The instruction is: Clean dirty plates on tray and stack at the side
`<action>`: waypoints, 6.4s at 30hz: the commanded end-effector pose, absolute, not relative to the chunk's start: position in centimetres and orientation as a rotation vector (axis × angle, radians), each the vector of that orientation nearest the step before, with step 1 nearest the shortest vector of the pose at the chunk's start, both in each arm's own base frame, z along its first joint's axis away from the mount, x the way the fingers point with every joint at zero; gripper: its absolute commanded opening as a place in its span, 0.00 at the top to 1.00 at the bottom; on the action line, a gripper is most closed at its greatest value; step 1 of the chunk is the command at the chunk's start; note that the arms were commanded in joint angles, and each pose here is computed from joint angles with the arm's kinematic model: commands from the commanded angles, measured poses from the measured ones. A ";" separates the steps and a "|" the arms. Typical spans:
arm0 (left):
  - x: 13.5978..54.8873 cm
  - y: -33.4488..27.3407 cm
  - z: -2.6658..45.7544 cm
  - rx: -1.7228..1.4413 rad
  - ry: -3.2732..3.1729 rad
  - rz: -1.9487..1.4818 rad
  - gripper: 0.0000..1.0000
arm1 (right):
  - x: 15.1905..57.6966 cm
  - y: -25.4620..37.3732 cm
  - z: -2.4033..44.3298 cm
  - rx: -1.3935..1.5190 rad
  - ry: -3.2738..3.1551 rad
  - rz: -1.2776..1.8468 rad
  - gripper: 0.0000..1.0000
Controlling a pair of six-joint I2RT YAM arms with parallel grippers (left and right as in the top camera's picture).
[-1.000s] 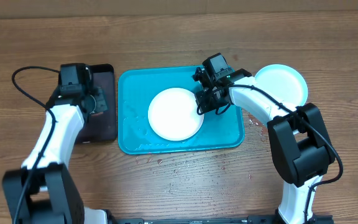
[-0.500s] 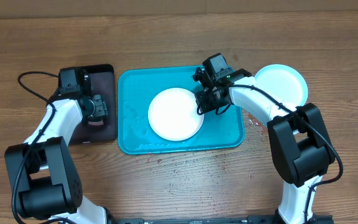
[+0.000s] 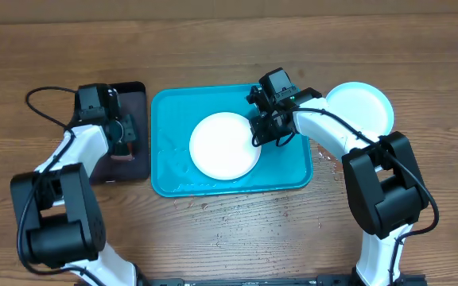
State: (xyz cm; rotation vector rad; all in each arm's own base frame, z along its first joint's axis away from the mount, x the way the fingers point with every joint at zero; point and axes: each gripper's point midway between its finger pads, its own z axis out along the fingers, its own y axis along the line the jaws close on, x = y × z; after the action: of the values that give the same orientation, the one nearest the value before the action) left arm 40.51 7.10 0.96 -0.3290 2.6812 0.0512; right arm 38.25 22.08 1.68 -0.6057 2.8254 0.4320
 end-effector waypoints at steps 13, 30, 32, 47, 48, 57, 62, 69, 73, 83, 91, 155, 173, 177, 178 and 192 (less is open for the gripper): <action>41.3 8.4 2.2 -0.340 2.664 0.128 0.96 | 38.8 21.9 3.6 -0.604 2.789 0.412 0.94; 37.1 6.9 1.4 -0.356 2.848 0.060 0.54 | 38.8 21.9 3.6 -0.604 2.789 0.412 0.94; 37.1 6.9 1.4 -0.356 2.848 0.061 0.88 | 38.7 21.9 3.6 -0.604 2.789 0.413 0.94; 38.6 9.0 6.1 -0.398 2.714 0.209 0.32 | 38.6 21.9 3.5 -0.604 2.796 0.412 0.94; 38.5 8.9 6.2 -0.396 2.717 0.204 0.29 | 38.6 21.9 3.5 -0.604 2.796 0.412 0.94; 36.3 5.6 5.0 -0.458 2.833 -0.046 0.29 | 38.4 21.8 3.4 -0.597 2.806 0.416 0.94; 35.1 4.7 4.7 -0.484 2.880 -0.112 0.29 | 37.6 21.5 2.6 -0.570 2.843 0.414 0.93; 35.2 4.7 4.6 -0.483 2.876 -0.109 0.33 | 37.2 21.3 2.0 -0.570 2.855 0.411 0.93; 35.2 4.7 4.1 -0.481 2.866 -0.109 0.37 | 37.2 21.3 2.0 -0.571 2.854 0.411 0.94; 33.1 8.0 2.7 -0.573 2.885 0.190 0.56 | 37.2 21.3 2.0 -0.571 2.854 0.411 0.94; 33.7 9.4 3.6 -0.628 2.829 0.294 0.53 | 37.2 21.3 2.0 -0.571 2.854 0.411 0.94; 35.0 4.2 4.1 -0.586 2.860 -0.165 0.36 | 38.1 24.3 24.4 -0.318 1.893 -0.709 0.96; 35.0 4.1 4.1 -0.587 2.860 -0.166 0.35 | 38.1 23.9 25.0 -0.282 1.868 -0.734 0.96; 35.0 4.2 4.1 -0.586 2.860 -0.165 0.35 | 38.2 23.9 25.0 -0.281 1.868 -0.735 0.96; 35.0 4.2 4.1 -0.586 2.860 -0.165 0.34 | 38.2 23.9 25.0 -0.279 1.867 -0.733 0.96; 35.0 4.2 4.1 -0.586 2.861 -0.165 0.32 | 38.2 23.9 25.0 -0.279 1.867 -0.733 0.96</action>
State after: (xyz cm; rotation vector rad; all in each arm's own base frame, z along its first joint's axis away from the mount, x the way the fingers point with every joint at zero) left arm 34.15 4.09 3.10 -0.5799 2.8990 -0.1488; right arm 38.37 24.09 21.98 -0.3551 1.9073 -0.7724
